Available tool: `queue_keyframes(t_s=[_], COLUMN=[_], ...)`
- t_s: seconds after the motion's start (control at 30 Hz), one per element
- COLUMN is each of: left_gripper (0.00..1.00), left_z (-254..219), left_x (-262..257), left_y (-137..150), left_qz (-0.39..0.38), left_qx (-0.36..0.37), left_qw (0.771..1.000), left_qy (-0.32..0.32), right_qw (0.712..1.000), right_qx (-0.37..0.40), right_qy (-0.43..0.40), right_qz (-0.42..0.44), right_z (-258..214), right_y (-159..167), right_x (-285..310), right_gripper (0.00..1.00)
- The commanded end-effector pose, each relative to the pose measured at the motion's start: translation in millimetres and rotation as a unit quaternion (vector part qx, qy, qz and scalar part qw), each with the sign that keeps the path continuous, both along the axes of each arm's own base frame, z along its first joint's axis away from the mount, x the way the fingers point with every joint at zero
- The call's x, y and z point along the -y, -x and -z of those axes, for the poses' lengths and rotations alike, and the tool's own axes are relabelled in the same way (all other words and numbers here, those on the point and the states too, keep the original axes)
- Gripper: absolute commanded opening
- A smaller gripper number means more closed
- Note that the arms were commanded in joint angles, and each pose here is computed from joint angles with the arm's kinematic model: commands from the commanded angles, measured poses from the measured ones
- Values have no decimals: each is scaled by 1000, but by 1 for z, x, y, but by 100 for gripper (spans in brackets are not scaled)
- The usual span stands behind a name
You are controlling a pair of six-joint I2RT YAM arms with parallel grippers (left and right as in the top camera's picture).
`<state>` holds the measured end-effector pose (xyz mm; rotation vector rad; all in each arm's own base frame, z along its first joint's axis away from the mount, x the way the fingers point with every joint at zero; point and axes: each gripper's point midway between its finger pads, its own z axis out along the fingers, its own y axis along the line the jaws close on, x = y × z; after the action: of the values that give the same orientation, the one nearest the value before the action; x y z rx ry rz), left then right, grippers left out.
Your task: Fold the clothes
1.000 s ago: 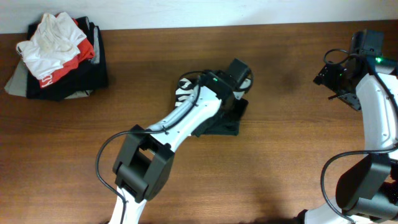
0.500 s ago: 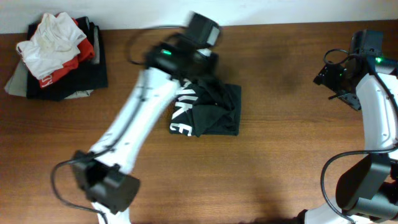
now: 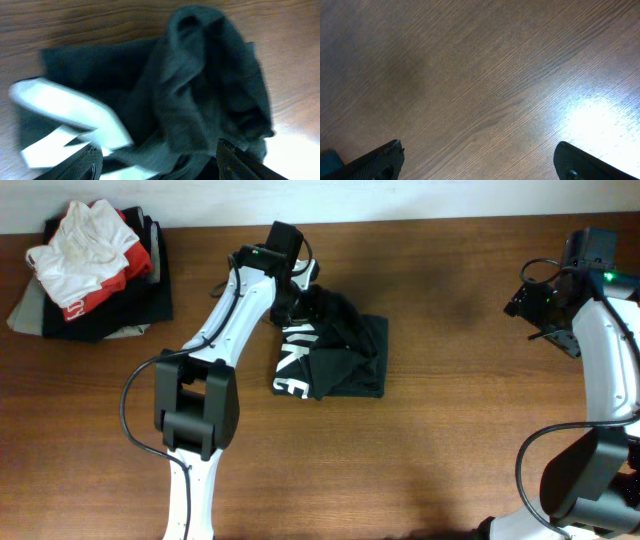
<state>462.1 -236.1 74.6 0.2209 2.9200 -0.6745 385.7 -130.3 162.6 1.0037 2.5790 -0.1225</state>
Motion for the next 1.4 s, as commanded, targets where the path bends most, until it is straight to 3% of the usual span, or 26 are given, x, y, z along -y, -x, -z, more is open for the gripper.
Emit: queue_keyframes(t_s=[0.0,0.17,0.37,0.9,0.97,1.17,1.37], left_gripper=[72,71,54,53,47,8,6], left_z=[-6,-7,-9,18,18,14,-8], left_x=[17,20,45,67,69,77,96], left_y=[-1,-4,1,15,13,7,6], left_qz=[18,21,46,70,71,75,91], left_qx=[4,11,28,16,21,42,64], left_qw=[999,998,997,997,997,995,992], left_qy=[47,53,59,33,35,44,60], right_qw=[1000,1000,1000,1000,1000,1000,1000], right_qx=[-3,-3,-3,-3,-3,-3,-3], right_qy=[10,10,10,10,10,10,10], right_qz=[7,7,7,7,7,7,7], right_z=[1,1,1,1,1,1,1], right_y=[0,0,0,0,0,0,0], right_x=[4,4,4,4,4,4,4], right_gripper=[99,99,99,99,99,99,99])
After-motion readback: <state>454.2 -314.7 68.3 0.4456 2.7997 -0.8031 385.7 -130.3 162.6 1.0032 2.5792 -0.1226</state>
